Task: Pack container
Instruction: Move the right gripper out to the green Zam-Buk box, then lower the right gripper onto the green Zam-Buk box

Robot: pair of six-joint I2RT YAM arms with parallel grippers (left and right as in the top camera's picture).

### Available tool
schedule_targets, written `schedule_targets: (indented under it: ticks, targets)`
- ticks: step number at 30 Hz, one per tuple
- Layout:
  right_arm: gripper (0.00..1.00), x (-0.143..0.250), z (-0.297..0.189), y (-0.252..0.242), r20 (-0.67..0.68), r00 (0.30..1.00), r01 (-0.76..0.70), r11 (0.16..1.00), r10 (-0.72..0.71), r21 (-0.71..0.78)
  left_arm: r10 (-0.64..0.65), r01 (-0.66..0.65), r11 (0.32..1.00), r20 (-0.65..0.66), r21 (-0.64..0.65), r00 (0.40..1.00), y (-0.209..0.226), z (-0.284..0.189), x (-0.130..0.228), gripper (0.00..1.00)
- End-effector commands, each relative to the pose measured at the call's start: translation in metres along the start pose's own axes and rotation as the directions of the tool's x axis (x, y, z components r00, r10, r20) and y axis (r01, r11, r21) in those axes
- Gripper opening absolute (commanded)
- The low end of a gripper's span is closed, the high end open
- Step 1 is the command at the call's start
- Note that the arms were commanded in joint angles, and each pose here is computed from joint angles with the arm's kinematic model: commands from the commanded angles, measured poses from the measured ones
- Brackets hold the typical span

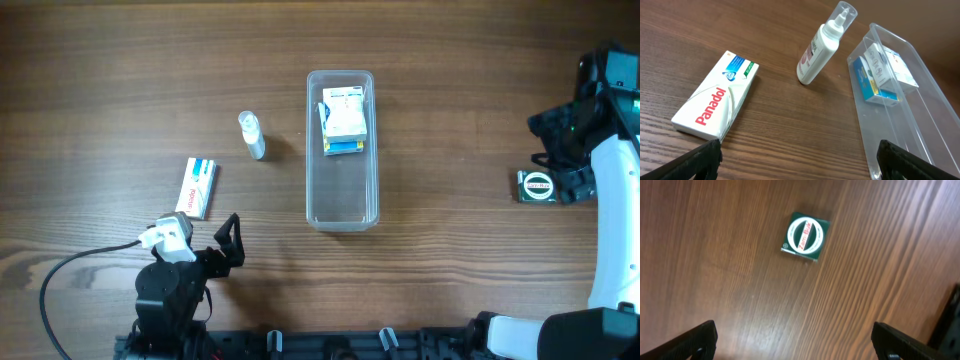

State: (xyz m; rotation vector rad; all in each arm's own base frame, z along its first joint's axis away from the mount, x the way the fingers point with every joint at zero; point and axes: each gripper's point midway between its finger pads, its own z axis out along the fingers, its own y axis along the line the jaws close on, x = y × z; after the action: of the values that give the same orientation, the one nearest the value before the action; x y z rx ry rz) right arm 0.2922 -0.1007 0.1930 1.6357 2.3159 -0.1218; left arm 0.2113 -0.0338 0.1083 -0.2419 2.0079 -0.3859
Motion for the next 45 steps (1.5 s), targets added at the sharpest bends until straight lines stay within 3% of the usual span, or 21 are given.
schedule_targets:
  ticks: [1, 2, 3, 4, 8, 11, 14, 16, 19, 21, 25, 31, 33, 34, 45]
  targets:
    - [0.96, -0.002, 0.009, 0.015, 0.030, 0.884, 0.467, 0.883, -0.466, -0.052, 0.016, -0.016, 1.000, 0.011, -0.005, 1.000, 0.001, 0.000, -0.002, 1.00]
    - [1.00, -0.004, 0.009, 0.017, 0.048, 0.831, 0.556, 0.829, -0.554, -0.053, 0.016, -0.016, 1.000, 0.011, -0.005, 1.000, 0.001, 0.000, -0.002, 1.00]
    - [1.00, -0.007, 0.009, 0.021, 0.078, 0.707, 0.707, 0.706, -0.703, -0.047, 0.016, -0.016, 1.000, 0.011, -0.005, 1.000, 0.001, 0.000, -0.002, 1.00]
    - [1.00, -0.009, 0.008, 0.025, 0.098, 0.653, 0.757, 0.653, -0.751, -0.042, 0.016, -0.016, 1.000, 0.011, -0.005, 1.000, 0.001, 0.000, -0.002, 1.00]
    - [1.00, -0.022, 0.006, 0.047, 0.204, 0.576, 0.814, 0.579, -0.792, -0.047, 0.016, -0.016, 1.000, 0.011, -0.005, 1.000, 0.001, 0.000, -0.002, 1.00]
    - [1.00, -0.019, 0.022, 0.070, 0.295, 0.366, 0.928, 0.368, -0.883, -0.050, 0.016, -0.016, 1.000, 0.011, -0.005, 1.000, 0.001, 0.000, -0.002, 1.00]
    - [1.00, -0.015, 0.048, 0.073, 0.277, 0.175, 0.983, 0.182, -0.945, -0.001, 0.016, -0.016, 1.000, 0.011, -0.005, 1.000, 0.001, 0.000, -0.002, 1.00]
    - [1.00, -0.014, 0.053, 0.073, 0.265, 0.121, 0.992, 0.128, -0.957, 0.009, 0.016, -0.016, 1.000, 0.011, -0.005, 1.000, 0.001, 0.000, -0.002, 1.00]
    - [1.00, -0.023, 0.060, 0.065, 0.236, 0.122, 0.990, 0.136, -0.964, 0.045, 0.016, -0.016, 1.000, 0.011, -0.005, 1.000, 0.001, 0.000, -0.002, 1.00]
    - [1.00, -0.024, 0.080, 0.042, 0.165, 0.090, 0.995, 0.097, -0.982, 0.031, 0.016, -0.016, 1.000, 0.011, -0.005, 1.000, 0.001, 0.000, -0.002, 1.00]
    - [1.00, -0.012, 0.113, 0.016, 0.122, 0.171, 0.983, 0.161, -0.978, -0.087, 0.016, -0.016, 1.000, 0.011, -0.005, 1.000, 0.001, 0.000, -0.002, 1.00]
    - [1.00, -0.013, 0.138, -0.006, 0.068, 0.228, 0.971, 0.221, -0.971, -0.088, 0.016, -0.016, 1.000, 0.011, -0.005, 1.000, 0.001, 0.000, -0.002, 1.00]
    - [1.00, -0.019, 0.143, -0.013, 0.023, 0.336, 0.941, 0.334, -0.942, -0.049, 0.016, -0.016, 1.000, 0.011, -0.005, 1.000, 0.001, 0.000, -0.002, 1.00]
    - [1.00, -0.017, 0.147, -0.014, 0.014, 0.353, 0.934, 0.351, -0.936, -0.064, 0.016, -0.016, 1.000, 0.011, -0.005, 1.000, 0.001, 0.000, -0.002, 1.00]
    - [1.00, 0.007, 0.181, -0.036, -0.148, 0.353, 0.922, 0.370, -0.924, -0.112, 0.016, -0.016, 1.000, 0.011, -0.005, 1.000, 0.001, 0.000, -0.002, 1.00]
